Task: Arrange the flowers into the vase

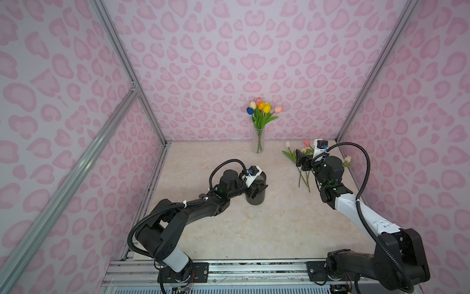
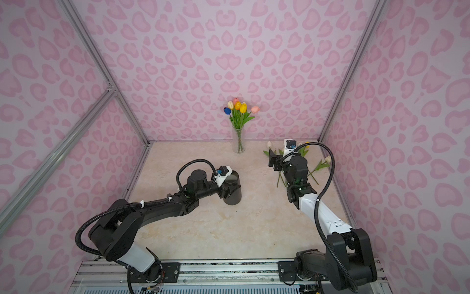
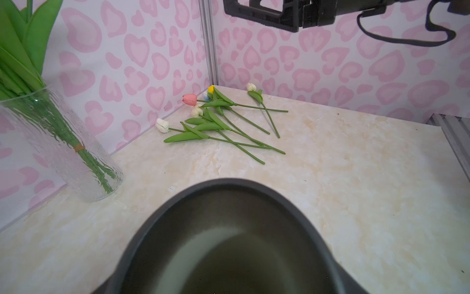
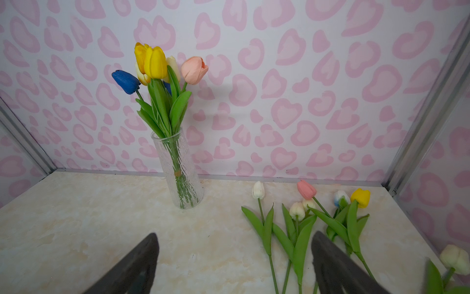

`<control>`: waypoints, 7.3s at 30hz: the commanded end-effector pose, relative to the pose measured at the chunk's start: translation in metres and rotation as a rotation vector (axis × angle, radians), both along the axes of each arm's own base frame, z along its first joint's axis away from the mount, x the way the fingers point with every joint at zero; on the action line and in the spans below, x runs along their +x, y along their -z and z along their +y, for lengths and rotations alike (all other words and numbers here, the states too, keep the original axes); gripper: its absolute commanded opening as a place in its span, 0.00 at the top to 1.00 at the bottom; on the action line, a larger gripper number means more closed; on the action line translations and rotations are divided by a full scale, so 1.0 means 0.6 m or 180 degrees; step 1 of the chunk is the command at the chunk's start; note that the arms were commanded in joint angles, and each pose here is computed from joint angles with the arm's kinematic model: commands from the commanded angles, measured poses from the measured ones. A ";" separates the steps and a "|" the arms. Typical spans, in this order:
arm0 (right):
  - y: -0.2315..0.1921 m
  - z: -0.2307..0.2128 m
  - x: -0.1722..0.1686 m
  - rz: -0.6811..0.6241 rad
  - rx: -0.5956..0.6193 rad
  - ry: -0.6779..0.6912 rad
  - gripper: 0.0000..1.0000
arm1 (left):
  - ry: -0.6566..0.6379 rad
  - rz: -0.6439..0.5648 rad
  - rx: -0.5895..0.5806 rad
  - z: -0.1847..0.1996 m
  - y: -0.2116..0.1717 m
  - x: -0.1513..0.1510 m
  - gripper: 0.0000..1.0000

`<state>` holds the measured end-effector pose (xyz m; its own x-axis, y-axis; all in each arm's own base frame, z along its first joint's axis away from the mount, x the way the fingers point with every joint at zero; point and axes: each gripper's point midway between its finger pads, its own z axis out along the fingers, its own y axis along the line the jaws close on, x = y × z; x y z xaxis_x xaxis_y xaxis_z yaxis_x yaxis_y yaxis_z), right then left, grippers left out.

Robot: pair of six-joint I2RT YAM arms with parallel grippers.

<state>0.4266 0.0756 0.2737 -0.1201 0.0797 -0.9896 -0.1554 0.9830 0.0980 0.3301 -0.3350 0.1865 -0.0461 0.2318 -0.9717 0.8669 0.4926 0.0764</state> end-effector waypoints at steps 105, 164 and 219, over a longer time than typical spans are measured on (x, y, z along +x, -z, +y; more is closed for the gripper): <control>0.072 -0.076 0.231 0.1331 -0.0974 -0.0235 1.00 | -0.1413 -0.0840 -0.0318 0.207 -0.109 -0.054 0.03; -0.147 0.389 -0.119 -0.0596 0.1061 -0.3193 1.00 | -0.0801 -0.0644 -0.0460 0.169 -0.065 -0.130 0.03; 0.022 0.402 -0.128 0.0179 -0.0148 -0.2733 0.56 | -0.0824 -0.0562 -0.0334 0.163 -0.045 -0.119 0.03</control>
